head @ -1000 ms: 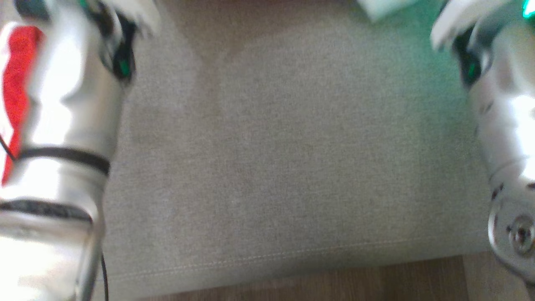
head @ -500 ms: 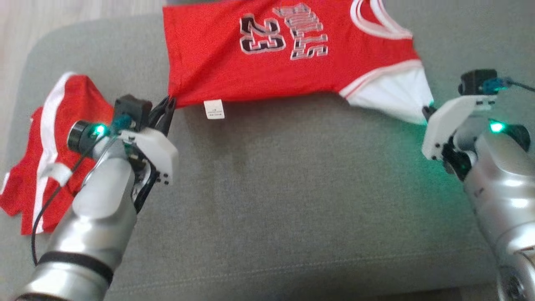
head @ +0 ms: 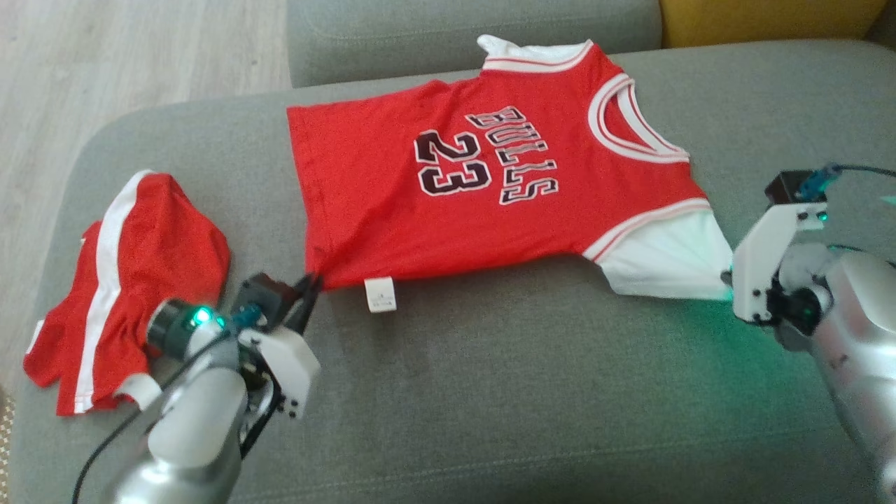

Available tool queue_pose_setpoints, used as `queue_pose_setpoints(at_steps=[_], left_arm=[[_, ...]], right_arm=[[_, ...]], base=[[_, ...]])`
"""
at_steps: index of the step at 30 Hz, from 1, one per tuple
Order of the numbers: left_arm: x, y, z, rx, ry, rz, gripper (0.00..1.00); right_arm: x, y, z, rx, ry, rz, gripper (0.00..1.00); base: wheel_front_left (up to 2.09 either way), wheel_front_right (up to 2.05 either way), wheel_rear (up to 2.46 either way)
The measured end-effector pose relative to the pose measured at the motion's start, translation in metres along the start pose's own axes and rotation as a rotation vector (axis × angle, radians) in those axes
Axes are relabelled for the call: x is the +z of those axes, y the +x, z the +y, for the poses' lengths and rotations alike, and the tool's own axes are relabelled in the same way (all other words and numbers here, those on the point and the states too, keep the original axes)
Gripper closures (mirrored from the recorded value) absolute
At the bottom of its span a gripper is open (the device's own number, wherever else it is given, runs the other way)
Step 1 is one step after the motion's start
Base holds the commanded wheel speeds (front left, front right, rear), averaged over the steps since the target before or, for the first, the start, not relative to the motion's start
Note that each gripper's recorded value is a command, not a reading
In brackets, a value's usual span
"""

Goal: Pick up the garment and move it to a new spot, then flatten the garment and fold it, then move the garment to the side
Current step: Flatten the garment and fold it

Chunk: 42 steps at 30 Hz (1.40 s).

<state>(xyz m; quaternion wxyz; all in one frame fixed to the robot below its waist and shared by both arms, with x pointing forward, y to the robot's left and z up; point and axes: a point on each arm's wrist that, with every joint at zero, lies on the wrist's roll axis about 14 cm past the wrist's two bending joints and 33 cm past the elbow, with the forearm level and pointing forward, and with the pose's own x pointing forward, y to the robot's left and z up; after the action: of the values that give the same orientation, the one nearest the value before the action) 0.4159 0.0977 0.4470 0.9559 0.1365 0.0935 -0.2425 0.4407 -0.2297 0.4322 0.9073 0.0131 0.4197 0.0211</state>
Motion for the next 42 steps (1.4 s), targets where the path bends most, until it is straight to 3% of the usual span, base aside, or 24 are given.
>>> queue_pose_setpoints(at_steps=[14, 21, 36, 42], left_arm=[[-0.043, -0.039, -0.042, -0.094, 0.027, 0.128, 1.0], [-0.06, -0.06, -0.055, -0.115, -0.01, 0.197, 1.0], [-0.085, -0.112, -0.08, -0.18, -0.103, 0.321, 1.0], [-0.069, -0.111, -0.08, -0.195, -0.115, 0.284, 1.0]], right_arm=[[-0.063, -0.045, -0.026, 0.061, -0.007, 0.304, 1.0], [-0.068, -0.062, -0.028, 0.076, -0.016, 0.311, 1.0], [-0.122, -0.095, -0.021, 0.088, -0.05, 0.503, 1.0], [-0.11, -0.099, -0.011, 0.101, -0.049, 0.438, 1.0]], base=[[0.0, 0.0, 0.0], [0.0, 0.0, 0.0], [0.0, 0.0, 0.0], [0.0, 0.0, 0.0]])
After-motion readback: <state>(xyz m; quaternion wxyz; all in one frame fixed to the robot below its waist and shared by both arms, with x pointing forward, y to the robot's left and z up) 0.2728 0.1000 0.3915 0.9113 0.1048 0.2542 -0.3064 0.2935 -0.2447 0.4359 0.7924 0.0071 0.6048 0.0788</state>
